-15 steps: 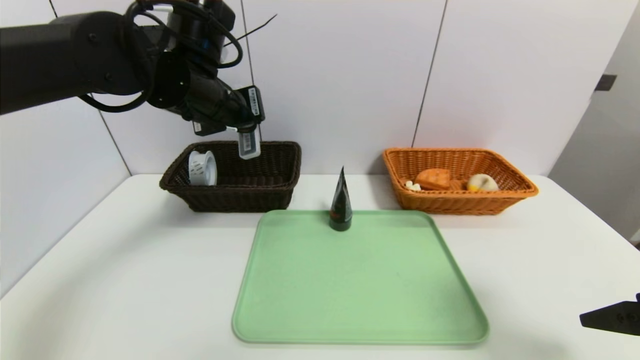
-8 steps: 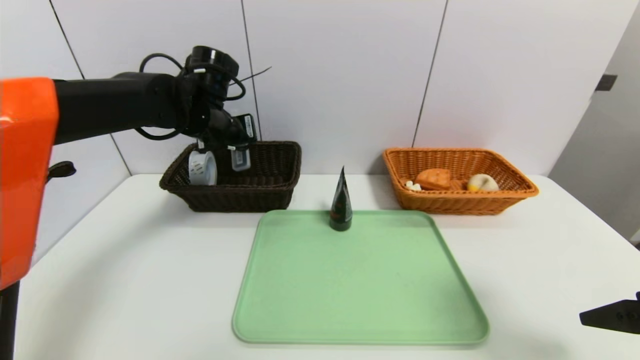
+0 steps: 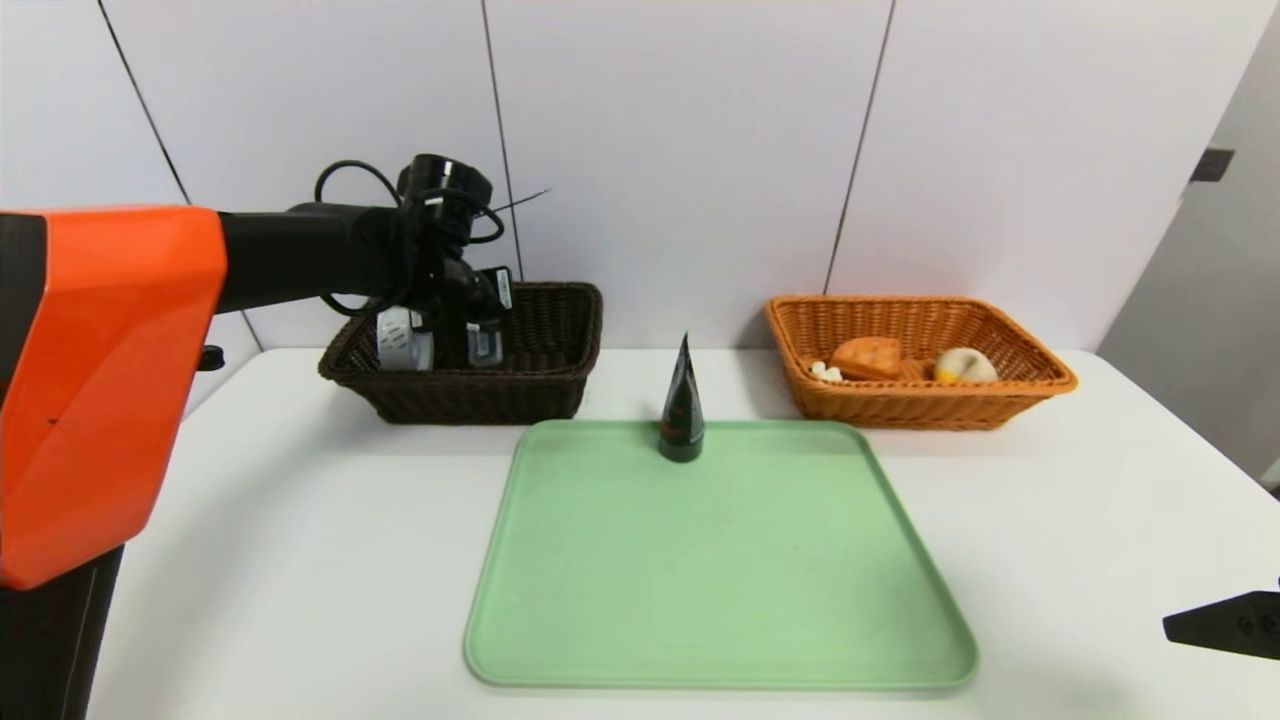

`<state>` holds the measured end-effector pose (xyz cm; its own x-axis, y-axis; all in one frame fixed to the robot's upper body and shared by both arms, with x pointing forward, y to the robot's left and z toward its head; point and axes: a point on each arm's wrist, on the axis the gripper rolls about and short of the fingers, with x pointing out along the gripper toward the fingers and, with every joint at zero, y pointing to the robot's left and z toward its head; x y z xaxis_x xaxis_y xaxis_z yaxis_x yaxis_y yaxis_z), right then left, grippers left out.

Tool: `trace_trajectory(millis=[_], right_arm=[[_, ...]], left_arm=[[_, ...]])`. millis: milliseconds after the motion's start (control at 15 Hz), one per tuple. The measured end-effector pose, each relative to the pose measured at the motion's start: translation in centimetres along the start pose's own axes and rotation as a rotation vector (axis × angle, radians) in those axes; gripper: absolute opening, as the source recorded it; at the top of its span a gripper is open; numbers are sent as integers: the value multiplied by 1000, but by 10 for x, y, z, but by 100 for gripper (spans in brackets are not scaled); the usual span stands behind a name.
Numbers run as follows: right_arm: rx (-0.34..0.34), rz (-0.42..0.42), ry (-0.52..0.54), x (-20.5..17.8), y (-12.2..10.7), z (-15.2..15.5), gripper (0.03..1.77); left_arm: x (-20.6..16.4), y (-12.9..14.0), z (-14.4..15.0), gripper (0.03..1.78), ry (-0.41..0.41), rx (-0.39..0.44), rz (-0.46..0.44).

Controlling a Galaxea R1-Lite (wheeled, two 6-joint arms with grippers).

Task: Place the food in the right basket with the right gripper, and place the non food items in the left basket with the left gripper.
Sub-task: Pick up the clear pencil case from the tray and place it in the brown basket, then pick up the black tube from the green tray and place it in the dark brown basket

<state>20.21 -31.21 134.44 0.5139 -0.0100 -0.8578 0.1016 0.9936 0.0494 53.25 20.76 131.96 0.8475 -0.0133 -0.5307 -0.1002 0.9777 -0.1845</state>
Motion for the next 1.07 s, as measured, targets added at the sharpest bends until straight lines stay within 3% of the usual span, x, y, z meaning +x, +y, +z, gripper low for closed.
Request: trace_trajectory(millis=[67, 400, 667, 867, 1067], right_arm=[[0, 1, -2, 0, 0, 0, 170], [0, 3, -8, -2, -1, -1, 170], [1, 4, -11, -3, -1, -2, 170], [2, 3, -11, -3, -2, -4, 170], [1, 8, -19, -4, -2, -3, 170]], left_arm=[[3, 1, -2, 55, 7, 1, 4], [9, 1, -6, 109, 20, 3, 11], [7, 1, -5, 134, 16, 4, 10], [-32, -15, 11, 145, -47, 35, -36], [-92, -59, 15, 153, -190, 117, -51]])
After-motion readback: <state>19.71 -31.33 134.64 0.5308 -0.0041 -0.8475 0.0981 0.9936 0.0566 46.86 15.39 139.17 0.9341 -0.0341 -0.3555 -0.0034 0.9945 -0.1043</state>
